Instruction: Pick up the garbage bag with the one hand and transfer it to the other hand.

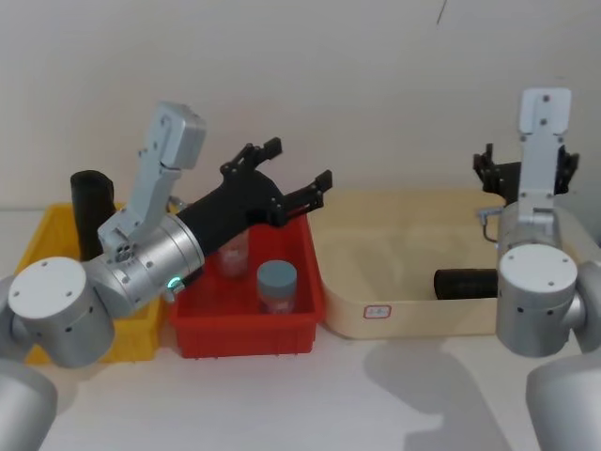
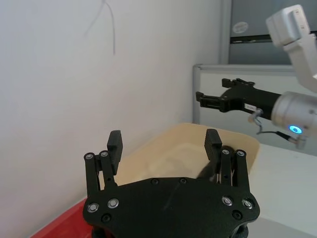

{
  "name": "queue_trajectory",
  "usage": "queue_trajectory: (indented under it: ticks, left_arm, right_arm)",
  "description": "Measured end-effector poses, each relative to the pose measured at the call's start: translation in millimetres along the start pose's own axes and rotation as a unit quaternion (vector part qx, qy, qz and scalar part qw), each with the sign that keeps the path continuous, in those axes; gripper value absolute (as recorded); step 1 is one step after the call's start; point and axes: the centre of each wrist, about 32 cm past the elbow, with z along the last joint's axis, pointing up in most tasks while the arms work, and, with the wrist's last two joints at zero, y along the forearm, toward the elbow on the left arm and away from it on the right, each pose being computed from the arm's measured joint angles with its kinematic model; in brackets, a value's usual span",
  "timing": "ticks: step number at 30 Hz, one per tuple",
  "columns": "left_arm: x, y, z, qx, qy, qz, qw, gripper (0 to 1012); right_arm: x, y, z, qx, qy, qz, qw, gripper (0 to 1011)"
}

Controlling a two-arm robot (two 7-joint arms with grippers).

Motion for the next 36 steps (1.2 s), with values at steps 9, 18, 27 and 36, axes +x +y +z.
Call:
queue_trajectory:
  ticks: [9,18,27,36]
  left_arm:
    - [-8.9,16.7,5.0,-0.008,-0.036,0.045,0.9983,1000]
    - [-22.6,40.2,11.5,-0.015,-0.076,0.106,0.9914,1000]
    - [-39.1,68.5,16.7,-0.017,-0.107,0.169,0.9796,1000]
    - [-56.2,97.9,18.7,-0.008,-0.121,0.24,0.9632,1000]
  right_arm:
    - [-7.2,-20.4,0.7,0.01,-0.022,0.057,0.9981,1000]
    - [-16.0,-40.4,-0.3,0.009,-0.037,0.121,0.992,1000]
    - [-26.5,-60.8,-1.9,-0.001,-0.044,0.198,0.9792,1000]
    - [-36.1,-78.0,-2.6,-0.012,-0.043,0.275,0.9603,1000]
